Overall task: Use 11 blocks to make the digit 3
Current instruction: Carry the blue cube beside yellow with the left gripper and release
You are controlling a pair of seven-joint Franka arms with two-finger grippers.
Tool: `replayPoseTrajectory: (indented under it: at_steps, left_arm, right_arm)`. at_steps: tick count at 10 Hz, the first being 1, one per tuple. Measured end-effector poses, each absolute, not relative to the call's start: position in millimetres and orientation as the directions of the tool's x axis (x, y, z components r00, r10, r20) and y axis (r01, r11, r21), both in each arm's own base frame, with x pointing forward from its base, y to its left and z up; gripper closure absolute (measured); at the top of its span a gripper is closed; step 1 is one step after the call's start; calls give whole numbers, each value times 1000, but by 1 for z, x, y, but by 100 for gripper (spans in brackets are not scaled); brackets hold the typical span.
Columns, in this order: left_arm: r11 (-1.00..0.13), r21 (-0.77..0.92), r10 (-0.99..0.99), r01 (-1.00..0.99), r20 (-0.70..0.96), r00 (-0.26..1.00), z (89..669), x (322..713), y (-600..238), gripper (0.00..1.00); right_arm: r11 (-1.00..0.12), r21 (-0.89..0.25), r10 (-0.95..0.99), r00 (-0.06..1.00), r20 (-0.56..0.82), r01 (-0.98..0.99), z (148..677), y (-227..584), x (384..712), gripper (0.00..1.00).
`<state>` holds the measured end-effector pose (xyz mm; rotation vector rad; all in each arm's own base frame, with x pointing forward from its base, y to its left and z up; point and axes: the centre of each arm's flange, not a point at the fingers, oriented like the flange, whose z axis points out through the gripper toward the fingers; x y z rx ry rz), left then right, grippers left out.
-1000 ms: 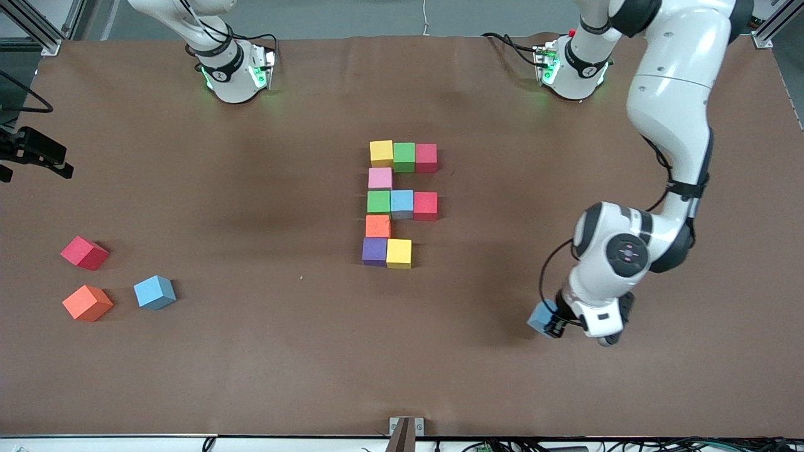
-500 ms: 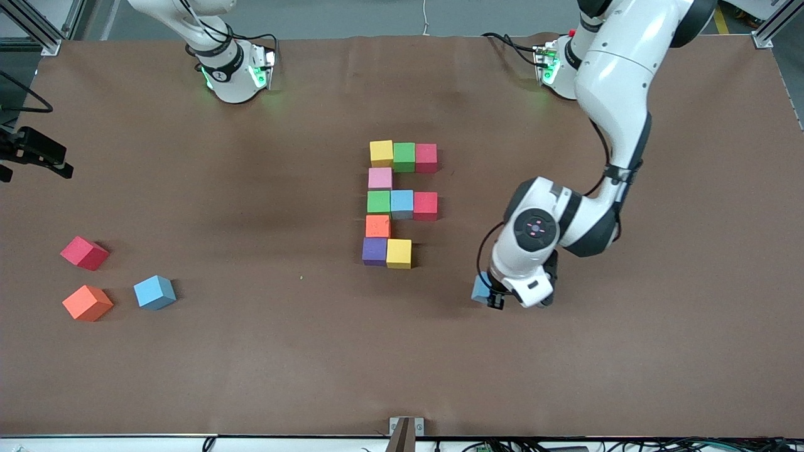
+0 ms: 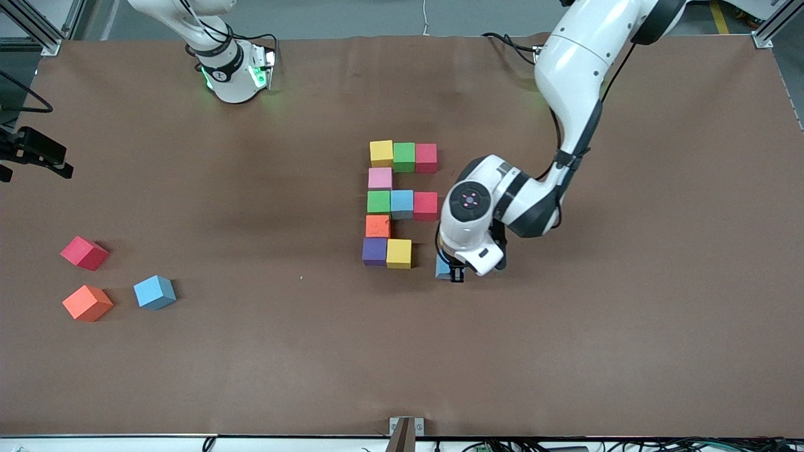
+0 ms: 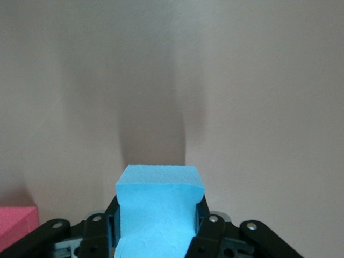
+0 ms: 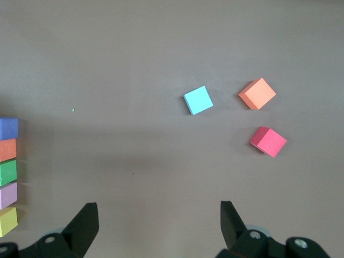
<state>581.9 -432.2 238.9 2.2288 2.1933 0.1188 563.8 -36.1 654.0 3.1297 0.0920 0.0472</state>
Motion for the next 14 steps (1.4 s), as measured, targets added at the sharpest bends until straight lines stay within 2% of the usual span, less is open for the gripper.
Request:
replayPoseTrajectory:
  at_steps: [4, 7, 14]
  left_arm:
    - [51, 57, 996, 997, 76, -55, 212, 554, -462, 47]
    - [44, 59, 996, 997, 75, -49, 211, 541, -478, 47]
    - [-1, 117, 996, 993, 85, -9, 206, 545, -482, 47]
  right_arm:
    - [-999, 14, 41, 998, 56, 41, 659, -46, 565, 0]
    - [-999, 14, 39, 998, 56, 38, 659, -47, 565, 0]
    - [-999, 14, 38, 998, 56, 37, 659, -47, 565, 0]
